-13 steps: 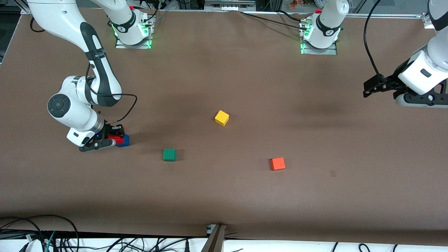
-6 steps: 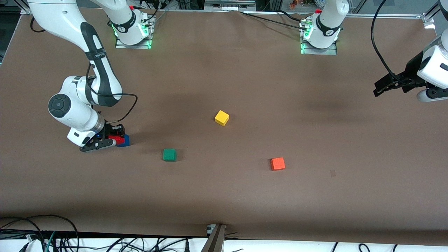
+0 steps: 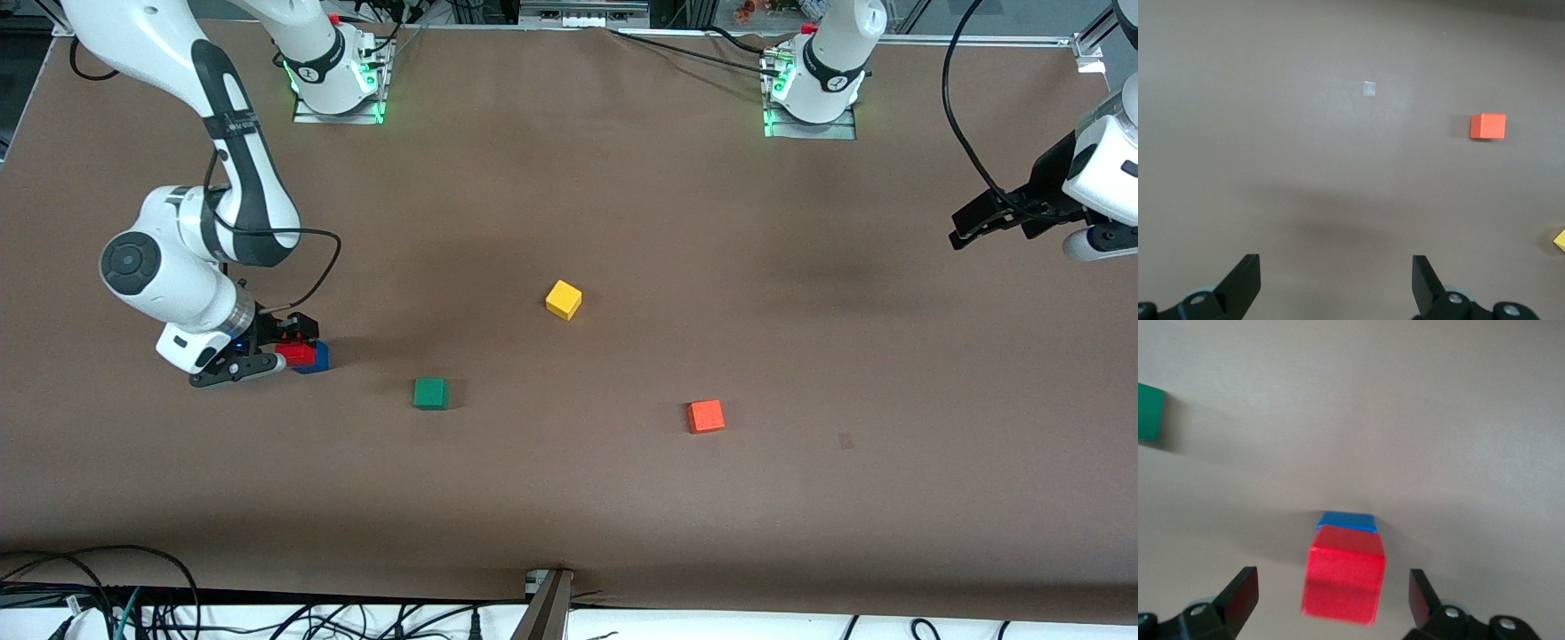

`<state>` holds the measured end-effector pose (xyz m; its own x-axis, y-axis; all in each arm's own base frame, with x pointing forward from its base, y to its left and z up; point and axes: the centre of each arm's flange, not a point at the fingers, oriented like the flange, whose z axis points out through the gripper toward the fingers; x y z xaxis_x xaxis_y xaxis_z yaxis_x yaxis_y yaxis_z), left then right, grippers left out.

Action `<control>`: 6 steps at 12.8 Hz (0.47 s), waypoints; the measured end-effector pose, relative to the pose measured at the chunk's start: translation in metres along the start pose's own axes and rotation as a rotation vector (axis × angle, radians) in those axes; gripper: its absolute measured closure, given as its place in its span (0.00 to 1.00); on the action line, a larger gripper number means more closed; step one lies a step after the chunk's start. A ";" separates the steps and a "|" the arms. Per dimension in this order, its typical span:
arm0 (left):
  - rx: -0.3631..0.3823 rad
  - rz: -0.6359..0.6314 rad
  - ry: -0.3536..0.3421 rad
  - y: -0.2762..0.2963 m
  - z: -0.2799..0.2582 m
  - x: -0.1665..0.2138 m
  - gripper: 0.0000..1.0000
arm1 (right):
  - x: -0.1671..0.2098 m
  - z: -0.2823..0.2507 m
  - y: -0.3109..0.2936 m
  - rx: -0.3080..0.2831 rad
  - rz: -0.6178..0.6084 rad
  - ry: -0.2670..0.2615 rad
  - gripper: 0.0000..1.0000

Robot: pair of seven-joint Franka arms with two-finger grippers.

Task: Pass red block to right arm, stack on blue
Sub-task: 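Open the right gripper and lift it off the red cube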

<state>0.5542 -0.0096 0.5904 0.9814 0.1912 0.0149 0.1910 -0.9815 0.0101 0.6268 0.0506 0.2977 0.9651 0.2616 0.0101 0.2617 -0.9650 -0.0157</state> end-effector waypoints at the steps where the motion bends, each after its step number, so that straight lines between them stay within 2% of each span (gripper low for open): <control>1: 0.000 0.000 0.001 0.000 0.000 0.001 0.00 | 0.005 -0.019 0.000 0.012 -0.001 -0.022 0.00; 6: 0.000 0.004 0.000 0.004 0.001 0.004 0.00 | 0.020 -0.126 0.019 0.043 0.013 -0.107 0.00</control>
<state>0.5583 -0.0124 0.5896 0.9823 0.1870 0.0148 0.1868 -0.9823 0.0100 0.6502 0.0356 0.4232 0.9630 0.2512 -0.0972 0.2465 -0.9674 -0.0577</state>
